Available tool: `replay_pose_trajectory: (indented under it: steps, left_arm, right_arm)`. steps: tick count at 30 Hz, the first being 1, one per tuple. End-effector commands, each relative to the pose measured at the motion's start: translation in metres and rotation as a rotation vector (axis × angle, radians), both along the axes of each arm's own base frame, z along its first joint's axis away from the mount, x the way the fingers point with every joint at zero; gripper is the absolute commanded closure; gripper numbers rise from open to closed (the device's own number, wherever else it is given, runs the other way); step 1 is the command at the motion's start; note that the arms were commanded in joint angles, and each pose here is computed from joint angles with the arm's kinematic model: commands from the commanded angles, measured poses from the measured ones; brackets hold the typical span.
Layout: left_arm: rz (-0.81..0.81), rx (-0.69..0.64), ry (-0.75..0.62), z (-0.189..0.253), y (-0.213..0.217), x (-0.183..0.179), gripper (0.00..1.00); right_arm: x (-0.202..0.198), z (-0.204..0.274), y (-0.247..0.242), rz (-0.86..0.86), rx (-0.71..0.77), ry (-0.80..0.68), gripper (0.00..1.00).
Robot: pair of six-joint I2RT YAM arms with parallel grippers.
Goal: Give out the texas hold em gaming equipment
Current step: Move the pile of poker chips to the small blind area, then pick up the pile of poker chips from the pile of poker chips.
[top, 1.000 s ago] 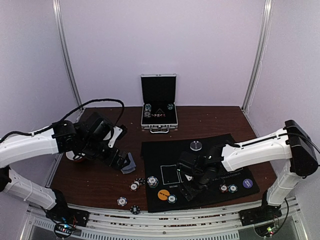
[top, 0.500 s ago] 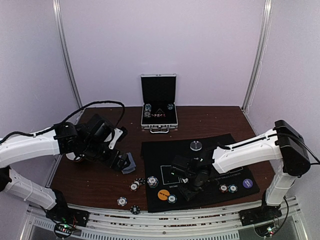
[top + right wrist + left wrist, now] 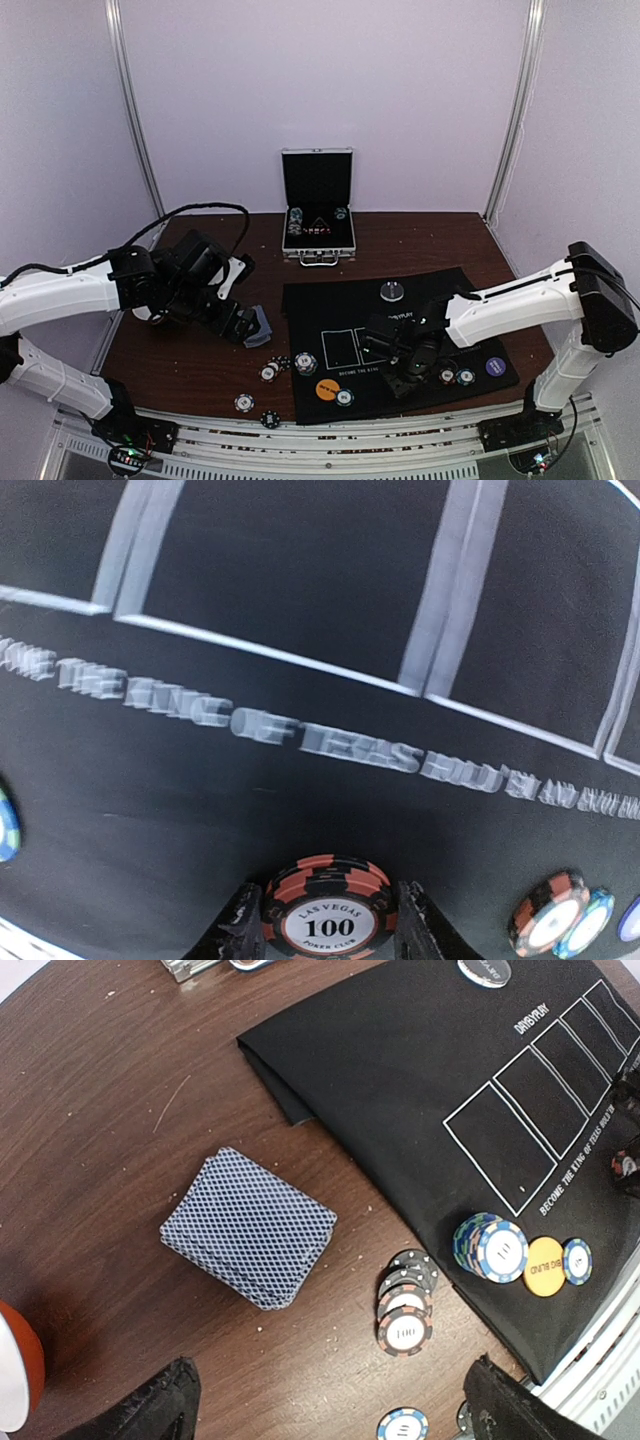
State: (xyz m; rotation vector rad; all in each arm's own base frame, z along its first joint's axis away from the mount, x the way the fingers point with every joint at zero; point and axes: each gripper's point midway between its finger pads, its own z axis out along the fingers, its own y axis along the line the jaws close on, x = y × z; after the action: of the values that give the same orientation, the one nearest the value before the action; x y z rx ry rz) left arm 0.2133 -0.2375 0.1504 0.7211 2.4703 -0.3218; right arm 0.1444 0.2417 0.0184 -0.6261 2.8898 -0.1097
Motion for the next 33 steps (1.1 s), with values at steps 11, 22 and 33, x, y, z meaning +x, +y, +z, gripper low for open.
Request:
replay_pose_trajectory:
  steps: [11,22,33]
  left_arm:
    - [-0.013,0.021,0.022,-0.023,0.002,-0.002,0.06]
    - [-0.048,-0.006,0.051,-0.065,-0.015,-0.006,0.12]
    - [-0.192,0.135,0.021,-0.114,-0.036,-0.036,0.08]
  right_arm:
    - [0.008,-0.001,-0.093,-0.190,-0.163,-0.036,0.63]
    - [0.029,0.037,-0.058,-0.161,-0.021,-0.080,0.33]
    - [0.047,0.077,-0.024,-0.102,0.107,-0.138,0.27]
